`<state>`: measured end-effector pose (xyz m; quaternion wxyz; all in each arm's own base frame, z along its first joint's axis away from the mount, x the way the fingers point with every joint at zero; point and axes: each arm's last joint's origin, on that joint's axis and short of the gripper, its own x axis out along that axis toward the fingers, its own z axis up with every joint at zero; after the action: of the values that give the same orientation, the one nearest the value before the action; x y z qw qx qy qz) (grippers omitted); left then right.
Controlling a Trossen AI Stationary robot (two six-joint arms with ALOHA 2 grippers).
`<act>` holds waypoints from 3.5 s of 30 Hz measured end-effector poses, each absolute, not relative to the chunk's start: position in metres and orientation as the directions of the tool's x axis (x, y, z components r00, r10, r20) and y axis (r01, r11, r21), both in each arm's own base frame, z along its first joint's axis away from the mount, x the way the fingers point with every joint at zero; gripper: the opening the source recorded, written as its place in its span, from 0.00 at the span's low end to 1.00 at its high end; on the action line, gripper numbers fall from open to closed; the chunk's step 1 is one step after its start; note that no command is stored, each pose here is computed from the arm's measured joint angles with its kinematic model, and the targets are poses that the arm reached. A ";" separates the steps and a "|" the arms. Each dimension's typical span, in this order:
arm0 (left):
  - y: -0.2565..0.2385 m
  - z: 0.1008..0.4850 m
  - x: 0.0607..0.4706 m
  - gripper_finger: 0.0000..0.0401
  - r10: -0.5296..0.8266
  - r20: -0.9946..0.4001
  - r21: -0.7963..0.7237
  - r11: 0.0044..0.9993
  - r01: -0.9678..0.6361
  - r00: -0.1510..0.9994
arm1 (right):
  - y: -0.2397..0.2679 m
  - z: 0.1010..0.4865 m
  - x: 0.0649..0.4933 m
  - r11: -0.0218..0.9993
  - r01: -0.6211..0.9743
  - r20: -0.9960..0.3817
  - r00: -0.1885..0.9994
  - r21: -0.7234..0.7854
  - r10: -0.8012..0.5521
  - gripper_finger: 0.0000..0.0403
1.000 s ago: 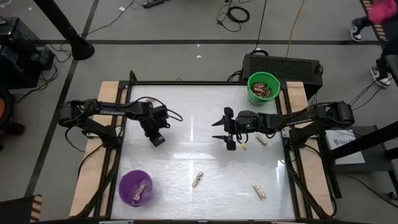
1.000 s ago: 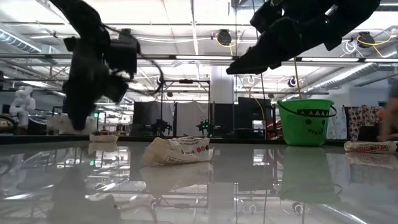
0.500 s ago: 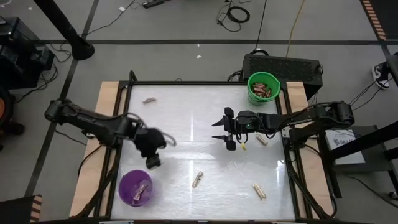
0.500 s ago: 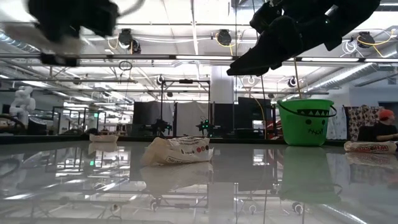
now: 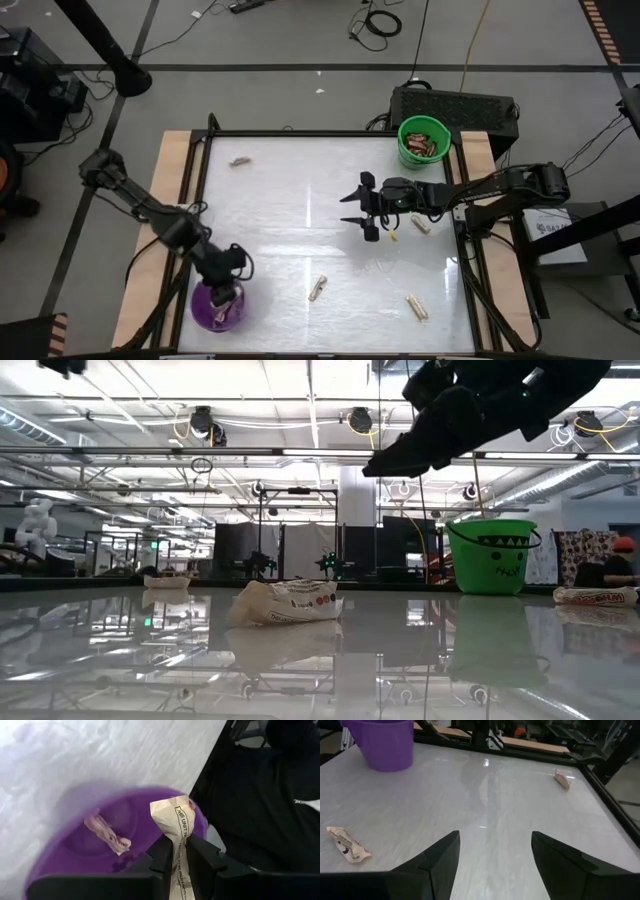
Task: Sort candy by brand, put in halloween buckets
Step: Put the white candy bar into the purple bucket
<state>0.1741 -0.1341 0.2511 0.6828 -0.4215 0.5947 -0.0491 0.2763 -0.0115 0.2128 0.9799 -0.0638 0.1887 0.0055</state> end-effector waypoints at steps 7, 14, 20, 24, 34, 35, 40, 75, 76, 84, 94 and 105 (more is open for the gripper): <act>-0.141 0.250 0.167 0.13 -0.562 -0.784 -0.616 0.660 -0.430 0.263 | -0.011 0.214 0.277 0.987 -0.046 -0.359 0.933 -0.155 -0.013 0.59; -0.135 0.245 0.162 0.14 -0.484 -0.845 -0.529 0.701 -0.479 0.227 | -0.011 0.214 0.277 0.984 -0.052 -0.360 0.933 -0.171 -0.013 0.59; -0.135 0.245 0.162 0.22 -0.480 -0.846 -0.528 0.694 -0.489 0.232 | -0.011 0.214 0.277 0.985 -0.050 -0.361 0.933 -0.167 -0.013 0.59; -0.134 0.245 0.162 0.27 -0.493 -0.843 -0.526 0.667 -0.527 0.217 | -0.011 0.214 0.277 0.988 -0.044 -0.361 0.932 -0.149 -0.013 0.59; -0.112 0.255 0.167 0.28 -0.533 -0.805 -0.592 0.698 -0.403 0.259 | -0.011 0.214 0.277 0.990 -0.038 -0.361 0.932 -0.135 -0.014 0.59; -0.106 0.257 0.166 0.28 -0.521 -0.807 -0.591 0.710 -0.383 0.278 | -0.011 0.214 0.277 0.990 -0.038 -0.361 0.932 -0.135 -0.014 0.59; -0.069 0.262 0.159 0.28 -0.292 -0.875 -0.423 0.849 -0.316 0.386 | -0.011 0.214 0.277 0.990 -0.039 -0.361 0.932 -0.138 -0.013 0.59; 0.179 0.165 0.196 0.28 0.394 -0.918 0.330 0.712 -0.620 -0.035 | -0.011 0.210 0.275 0.983 -0.062 -0.394 0.919 -0.175 -0.013 0.59; 0.181 0.164 0.197 0.28 0.394 -0.919 0.330 0.711 -0.620 -0.038 | -0.011 0.210 0.275 0.983 -0.062 -0.396 0.918 -0.175 -0.013 0.59; 0.198 0.157 0.201 0.28 0.455 -0.890 0.369 0.676 -0.638 -0.033 | -0.011 0.210 0.275 0.983 -0.062 -0.397 0.918 -0.175 -0.013 0.59; 0.204 0.132 0.204 0.28 0.408 -0.908 0.377 0.702 -0.604 -0.093 | -0.011 0.210 0.275 0.982 -0.063 -0.397 0.918 -0.177 -0.013 0.59; 0.211 0.141 0.209 0.08 0.417 -0.904 0.382 0.693 -0.612 -0.091 | -0.011 0.210 0.275 0.982 -0.063 -0.396 0.918 -0.178 -0.013 0.59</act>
<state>0.2091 0.2111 0.1407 0.6696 -0.0769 0.6310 0.3842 0.2753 -0.0113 0.2104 0.9748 -0.0941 0.2018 0.0129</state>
